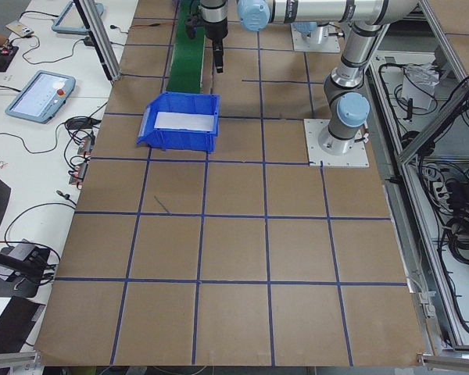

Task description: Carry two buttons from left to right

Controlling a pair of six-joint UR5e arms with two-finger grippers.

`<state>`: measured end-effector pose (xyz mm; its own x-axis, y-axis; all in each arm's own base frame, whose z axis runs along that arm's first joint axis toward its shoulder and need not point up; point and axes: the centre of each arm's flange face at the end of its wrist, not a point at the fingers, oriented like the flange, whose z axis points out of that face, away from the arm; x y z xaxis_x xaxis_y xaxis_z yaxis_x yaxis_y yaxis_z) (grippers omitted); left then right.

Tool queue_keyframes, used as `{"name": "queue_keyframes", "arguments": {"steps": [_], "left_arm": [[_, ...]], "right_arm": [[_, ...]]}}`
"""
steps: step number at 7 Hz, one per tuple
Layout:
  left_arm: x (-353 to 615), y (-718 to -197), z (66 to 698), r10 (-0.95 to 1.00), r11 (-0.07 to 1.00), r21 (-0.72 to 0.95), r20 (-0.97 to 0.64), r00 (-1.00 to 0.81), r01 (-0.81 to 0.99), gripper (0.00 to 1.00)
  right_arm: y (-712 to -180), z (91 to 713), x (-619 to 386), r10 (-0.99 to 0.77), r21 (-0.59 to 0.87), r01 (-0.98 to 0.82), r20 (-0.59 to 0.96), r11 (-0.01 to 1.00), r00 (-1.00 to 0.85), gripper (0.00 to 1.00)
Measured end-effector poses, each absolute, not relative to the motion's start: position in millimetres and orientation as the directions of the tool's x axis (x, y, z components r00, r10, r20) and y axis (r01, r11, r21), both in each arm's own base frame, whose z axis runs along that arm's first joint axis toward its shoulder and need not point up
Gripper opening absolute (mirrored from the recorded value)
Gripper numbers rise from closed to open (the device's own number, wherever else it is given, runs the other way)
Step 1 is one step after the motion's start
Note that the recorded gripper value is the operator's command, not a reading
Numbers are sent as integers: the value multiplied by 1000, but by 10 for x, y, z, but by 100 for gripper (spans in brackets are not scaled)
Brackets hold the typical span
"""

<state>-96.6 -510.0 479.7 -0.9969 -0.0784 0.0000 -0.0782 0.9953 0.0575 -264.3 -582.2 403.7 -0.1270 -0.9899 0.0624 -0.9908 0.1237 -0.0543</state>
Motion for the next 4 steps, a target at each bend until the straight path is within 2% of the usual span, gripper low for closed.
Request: {"name": "queue_keyframes", "arguments": {"steps": [4], "left_arm": [[-965, -5102, 4794, -78, 995, 58, 1, -997, -78, 100]], "right_arm": [[-5529, 4971, -755, -846, -73, -843, -19, 532, -532, 100]]}}
